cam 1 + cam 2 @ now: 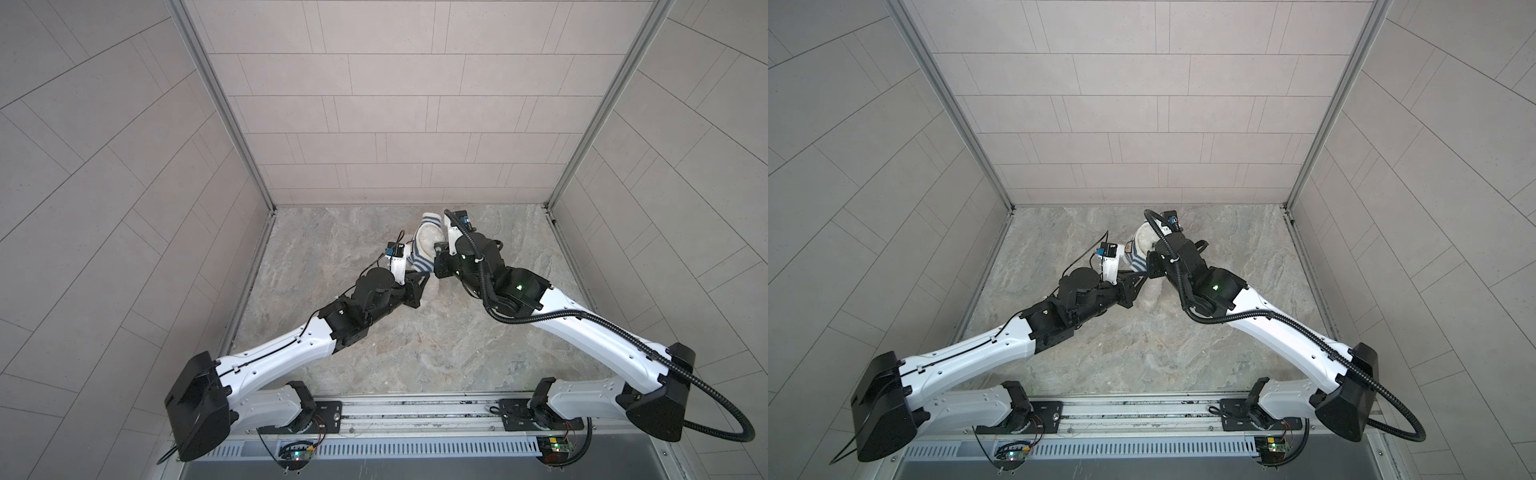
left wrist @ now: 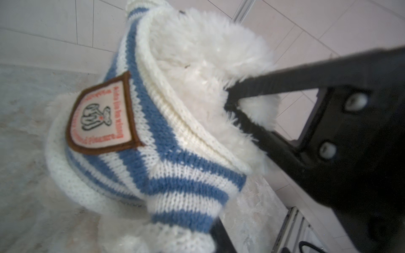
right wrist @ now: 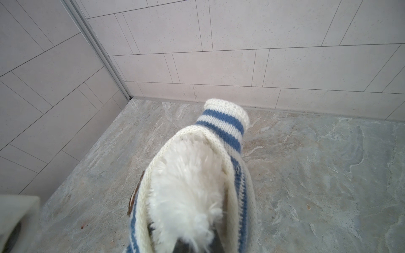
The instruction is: Dress the teddy bear
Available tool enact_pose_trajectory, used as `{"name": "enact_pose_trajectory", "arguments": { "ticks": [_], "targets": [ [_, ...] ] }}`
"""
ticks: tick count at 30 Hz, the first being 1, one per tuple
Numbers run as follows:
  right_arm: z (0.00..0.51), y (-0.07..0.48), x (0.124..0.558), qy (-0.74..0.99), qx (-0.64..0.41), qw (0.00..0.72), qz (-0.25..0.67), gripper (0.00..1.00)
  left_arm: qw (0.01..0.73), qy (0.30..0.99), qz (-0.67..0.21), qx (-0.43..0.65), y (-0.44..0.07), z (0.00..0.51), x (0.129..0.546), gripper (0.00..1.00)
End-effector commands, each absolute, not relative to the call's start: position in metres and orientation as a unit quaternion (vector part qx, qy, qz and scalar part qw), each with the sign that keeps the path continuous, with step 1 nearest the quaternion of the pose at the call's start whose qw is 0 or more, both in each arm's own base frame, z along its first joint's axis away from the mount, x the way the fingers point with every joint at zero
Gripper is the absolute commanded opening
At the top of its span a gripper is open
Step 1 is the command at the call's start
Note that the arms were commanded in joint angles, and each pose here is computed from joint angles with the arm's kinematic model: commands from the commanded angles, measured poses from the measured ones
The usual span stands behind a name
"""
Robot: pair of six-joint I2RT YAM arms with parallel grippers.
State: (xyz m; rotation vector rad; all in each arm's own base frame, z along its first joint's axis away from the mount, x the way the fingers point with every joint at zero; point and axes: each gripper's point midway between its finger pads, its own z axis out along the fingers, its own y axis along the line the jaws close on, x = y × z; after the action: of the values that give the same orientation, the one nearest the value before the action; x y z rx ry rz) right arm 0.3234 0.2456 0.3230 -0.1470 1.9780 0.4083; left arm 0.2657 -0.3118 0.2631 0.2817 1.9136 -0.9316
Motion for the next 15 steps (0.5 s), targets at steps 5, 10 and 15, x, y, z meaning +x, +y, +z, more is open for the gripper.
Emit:
{"name": "enact_pose_trajectory", "arguments": {
  "ticks": [5,10,15],
  "targets": [
    [0.350,0.235,0.322,0.800,-0.014,0.568,0.195,0.00,0.464,0.772,-0.414,0.132,-0.327,0.257,0.256,0.00],
    [0.353,0.228,0.323,0.793,0.011,0.578,0.192,0.00,0.439,0.779,-0.418,0.157,-0.343,0.233,0.236,0.00],
    [0.357,0.225,0.321,0.785,0.029,0.586,0.201,0.00,0.406,0.789,-0.424,0.182,-0.368,0.201,0.216,0.00]
  ]
}}
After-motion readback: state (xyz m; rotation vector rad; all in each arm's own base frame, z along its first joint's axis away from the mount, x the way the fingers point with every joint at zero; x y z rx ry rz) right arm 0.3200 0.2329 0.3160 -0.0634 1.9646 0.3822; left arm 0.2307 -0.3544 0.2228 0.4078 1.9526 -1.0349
